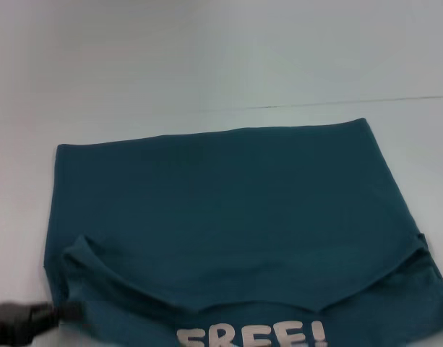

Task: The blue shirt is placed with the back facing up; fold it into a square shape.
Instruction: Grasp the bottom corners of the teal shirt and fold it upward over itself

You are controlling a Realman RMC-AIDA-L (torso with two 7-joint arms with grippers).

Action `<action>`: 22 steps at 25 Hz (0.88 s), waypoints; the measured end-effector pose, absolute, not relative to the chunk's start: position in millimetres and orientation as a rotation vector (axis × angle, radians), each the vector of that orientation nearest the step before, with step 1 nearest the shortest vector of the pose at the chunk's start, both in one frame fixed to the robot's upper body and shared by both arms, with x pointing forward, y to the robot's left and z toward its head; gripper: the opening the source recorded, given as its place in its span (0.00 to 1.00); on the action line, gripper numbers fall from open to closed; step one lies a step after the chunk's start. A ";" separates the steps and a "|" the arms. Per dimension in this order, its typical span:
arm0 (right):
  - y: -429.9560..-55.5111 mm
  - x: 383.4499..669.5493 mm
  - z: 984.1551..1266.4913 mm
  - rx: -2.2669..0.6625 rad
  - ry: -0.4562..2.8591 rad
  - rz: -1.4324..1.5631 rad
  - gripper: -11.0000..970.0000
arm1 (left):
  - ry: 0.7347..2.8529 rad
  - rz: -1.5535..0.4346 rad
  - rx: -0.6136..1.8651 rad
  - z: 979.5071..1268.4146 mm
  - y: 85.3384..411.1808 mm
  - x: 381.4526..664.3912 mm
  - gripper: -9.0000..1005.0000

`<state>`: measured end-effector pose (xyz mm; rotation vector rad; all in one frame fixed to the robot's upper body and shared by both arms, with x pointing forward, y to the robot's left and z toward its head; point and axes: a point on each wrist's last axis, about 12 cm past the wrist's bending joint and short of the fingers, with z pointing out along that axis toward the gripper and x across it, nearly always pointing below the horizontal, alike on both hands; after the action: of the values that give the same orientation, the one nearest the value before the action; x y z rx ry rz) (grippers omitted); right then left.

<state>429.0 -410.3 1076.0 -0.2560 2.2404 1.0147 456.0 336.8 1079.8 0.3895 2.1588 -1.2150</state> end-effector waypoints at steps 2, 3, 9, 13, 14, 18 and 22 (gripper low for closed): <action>-407.9 443.9 1081.0 -0.284 2.212 0.988 0.05 | 2.137 -1.198 0.387 1085.7 335.4 470.9 0.01; -406.5 450.3 1083.1 -0.299 2.202 0.979 0.05 | 2.130 -1.191 0.388 1088.4 334.1 478.2 0.01; -402.1 498.8 1104.3 -0.369 2.151 0.891 0.05 | 2.087 -1.136 0.358 1106.5 326.1 526.5 0.01; -400.0 533.7 1116.4 -0.357 2.130 0.809 0.05 | 2.080 -1.090 0.286 1114.8 319.2 557.1 0.01; -398.5 544.2 1119.3 -0.348 2.127 0.786 0.05 | 2.080 -1.074 0.264 1116.0 316.4 565.1 0.01; -389.4 576.0 1121.9 -0.305 2.121 0.717 0.05 | 2.076 -1.003 0.168 1117.2 305.1 594.0 0.01; -375.0 602.6 1116.2 -0.274 2.133 0.632 0.05 | 2.075 -0.925 0.102 1116.6 290.7 619.6 0.01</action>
<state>602.6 -375.0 1116.2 -0.2736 2.1328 0.6323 619.6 290.7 1116.6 0.1024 2.0752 -0.9253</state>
